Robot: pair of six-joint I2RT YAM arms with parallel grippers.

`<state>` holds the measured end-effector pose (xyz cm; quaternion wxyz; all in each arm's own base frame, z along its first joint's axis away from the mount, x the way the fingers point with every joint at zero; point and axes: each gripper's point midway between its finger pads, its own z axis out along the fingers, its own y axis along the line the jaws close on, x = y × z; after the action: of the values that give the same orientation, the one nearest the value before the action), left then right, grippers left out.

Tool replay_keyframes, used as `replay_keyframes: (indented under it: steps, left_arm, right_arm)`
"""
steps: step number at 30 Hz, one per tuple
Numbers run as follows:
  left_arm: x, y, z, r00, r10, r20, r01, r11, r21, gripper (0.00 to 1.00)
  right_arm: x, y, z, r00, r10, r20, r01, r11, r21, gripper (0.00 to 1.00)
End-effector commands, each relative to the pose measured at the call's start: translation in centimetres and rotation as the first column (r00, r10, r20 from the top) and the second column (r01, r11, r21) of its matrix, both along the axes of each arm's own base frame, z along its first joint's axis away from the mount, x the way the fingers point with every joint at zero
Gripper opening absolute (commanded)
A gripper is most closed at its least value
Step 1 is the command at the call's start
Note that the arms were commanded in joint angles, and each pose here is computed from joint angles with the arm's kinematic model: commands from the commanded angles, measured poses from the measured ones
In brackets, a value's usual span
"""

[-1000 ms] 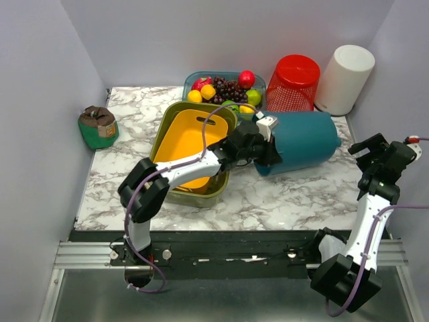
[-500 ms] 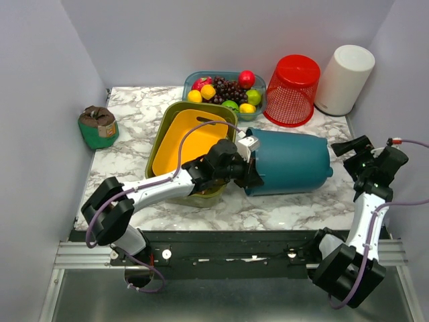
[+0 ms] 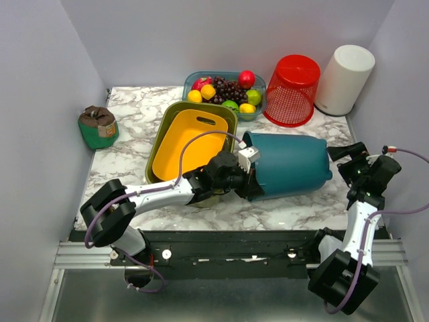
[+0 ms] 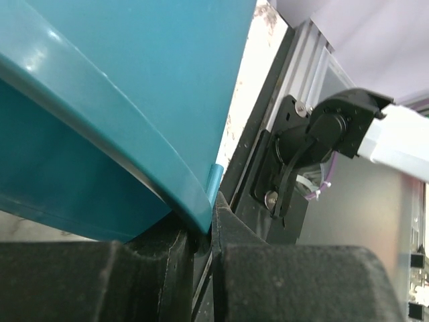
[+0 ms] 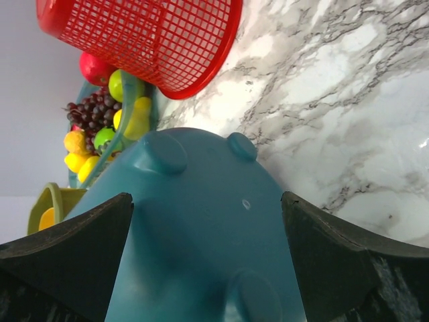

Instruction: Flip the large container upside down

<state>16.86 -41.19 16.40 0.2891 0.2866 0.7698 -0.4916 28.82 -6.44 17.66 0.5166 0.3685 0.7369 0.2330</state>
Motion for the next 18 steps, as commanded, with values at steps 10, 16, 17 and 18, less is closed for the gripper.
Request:
replay_keyframes:
  steps: [10,16,17,18]
  left_arm:
    - [-3.1,2.2,-8.2,0.987,0.022,-0.16,0.018,0.969,0.246,0.0]
    - [-3.5,2.7,-8.8,0.987,0.03,-0.16,0.014,0.963,0.269,0.0]
    - [-3.5,2.7,-8.9,0.987,0.029,-0.159,0.015,0.963,0.27,0.0]
    - [-3.4,2.7,-8.8,0.987,0.028,-0.157,0.015,0.963,0.269,0.0]
  right_arm:
    - [3.2,-2.3,2.5,0.997,0.041,0.065,-0.034,0.994,-0.106,1.0]
    - [4.6,-4.0,4.4,0.997,0.02,0.079,-0.007,0.987,-0.159,1.0]
    - [4.8,-4.0,4.5,0.997,0.025,0.078,-0.013,0.988,-0.156,1.0]
    - [5.2,-3.4,5.3,0.993,0.07,0.094,-0.056,0.987,-0.148,1.0]
